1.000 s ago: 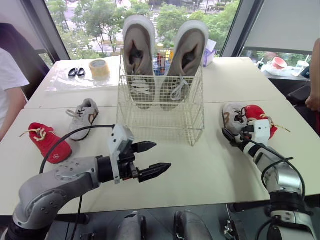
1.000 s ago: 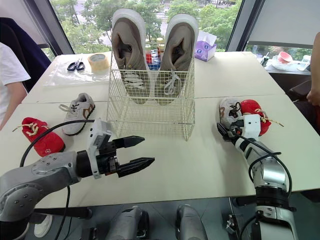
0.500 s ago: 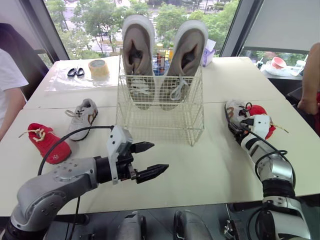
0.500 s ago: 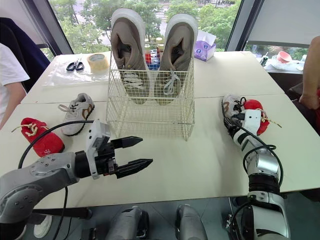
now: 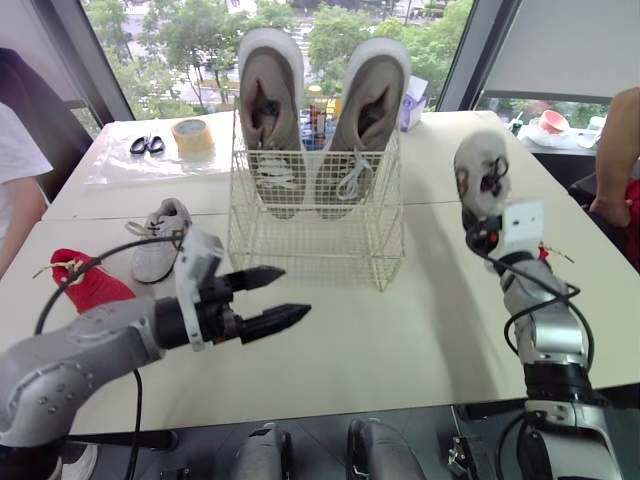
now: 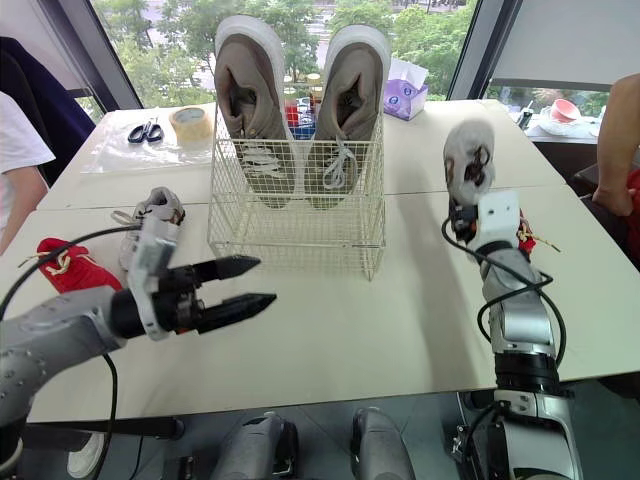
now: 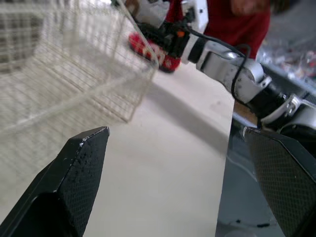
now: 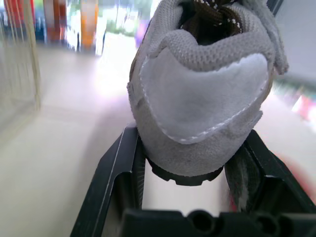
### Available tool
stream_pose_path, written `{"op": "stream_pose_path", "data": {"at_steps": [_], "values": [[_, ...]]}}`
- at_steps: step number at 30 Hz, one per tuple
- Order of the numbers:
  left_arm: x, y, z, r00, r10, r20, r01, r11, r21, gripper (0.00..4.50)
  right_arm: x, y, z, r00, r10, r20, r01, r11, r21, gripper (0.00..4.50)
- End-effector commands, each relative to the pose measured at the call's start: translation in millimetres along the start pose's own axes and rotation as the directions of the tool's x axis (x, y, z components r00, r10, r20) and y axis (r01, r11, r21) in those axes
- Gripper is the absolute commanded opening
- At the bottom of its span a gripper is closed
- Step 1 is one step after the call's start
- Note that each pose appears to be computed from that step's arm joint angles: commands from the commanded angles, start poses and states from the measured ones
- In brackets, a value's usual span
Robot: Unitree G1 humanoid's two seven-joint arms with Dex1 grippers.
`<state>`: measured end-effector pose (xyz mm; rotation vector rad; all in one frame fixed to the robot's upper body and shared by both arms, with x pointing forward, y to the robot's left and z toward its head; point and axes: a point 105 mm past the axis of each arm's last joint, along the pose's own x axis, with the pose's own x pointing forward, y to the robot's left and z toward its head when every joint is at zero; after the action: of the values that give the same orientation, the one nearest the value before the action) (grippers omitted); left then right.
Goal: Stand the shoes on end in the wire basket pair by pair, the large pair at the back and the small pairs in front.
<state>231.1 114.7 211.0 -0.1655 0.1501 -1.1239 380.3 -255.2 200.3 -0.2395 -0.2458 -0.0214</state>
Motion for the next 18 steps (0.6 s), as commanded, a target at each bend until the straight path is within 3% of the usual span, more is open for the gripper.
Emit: {"op": "stream_pose_path", "data": {"at_steps": [1, 2, 6, 10, 12, 14, 18], "values": [[-6.1, 2.8, 26.9, 0.996, -0.033, 0.082, 0.032, 0.999, 0.013, 4.5, 1.7, -3.7, 59.4, 0.98, -0.047, 0.192, 0.054, 0.998, -0.032, 1.99], [-7.4, 4.7, 31.7, 0.995, -0.036, 0.097, 0.036, 0.999, 0.01, 4.5, 1.6, -3.8, 66.5, 0.976, -0.054, 0.212, 0.063, 0.998, -0.032, 1.99], [-30.1, 39.7, 96.8, 0.952, 0.016, 0.307, -0.022, 1.0, 0.017, 4.5, -2.4, -19.5, 177.6, 0.876, 0.002, 0.483, 0.079, 0.986, -0.148, 1.99], [-39.1, 52.2, 124.1, 0.927, 0.004, 0.375, -0.013, 1.0, 0.02, 4.5, -7.3, -15.0, 233.1, 0.804, 0.189, 0.564, -0.024, 0.958, -0.287, 1.99], [-42.2, 60.8, 142.8, 0.912, 0.003, 0.411, -0.026, 0.998, 0.049, 4.5, -13.4, -4.4, 271.1, 0.732, 0.308, 0.608, -0.098, 0.93, -0.353, 1.99], [-45.9, 64.5, 160.7, 0.893, -0.016, 0.449, -0.019, 0.997, 0.071, 4.5, -21.3, 14.5, 294.8, 0.658, 0.423, 0.623, -0.19, 0.894, -0.406, 1.99], [-52.6, 62.5, 190.1, 0.858, -0.067, 0.509, 0.015, 0.994, 0.106, 4.5, -33.0, 50.7, 302.6, 0.556, 0.589, 0.587, -0.35, 0.806, -0.477, 1.99]]}}
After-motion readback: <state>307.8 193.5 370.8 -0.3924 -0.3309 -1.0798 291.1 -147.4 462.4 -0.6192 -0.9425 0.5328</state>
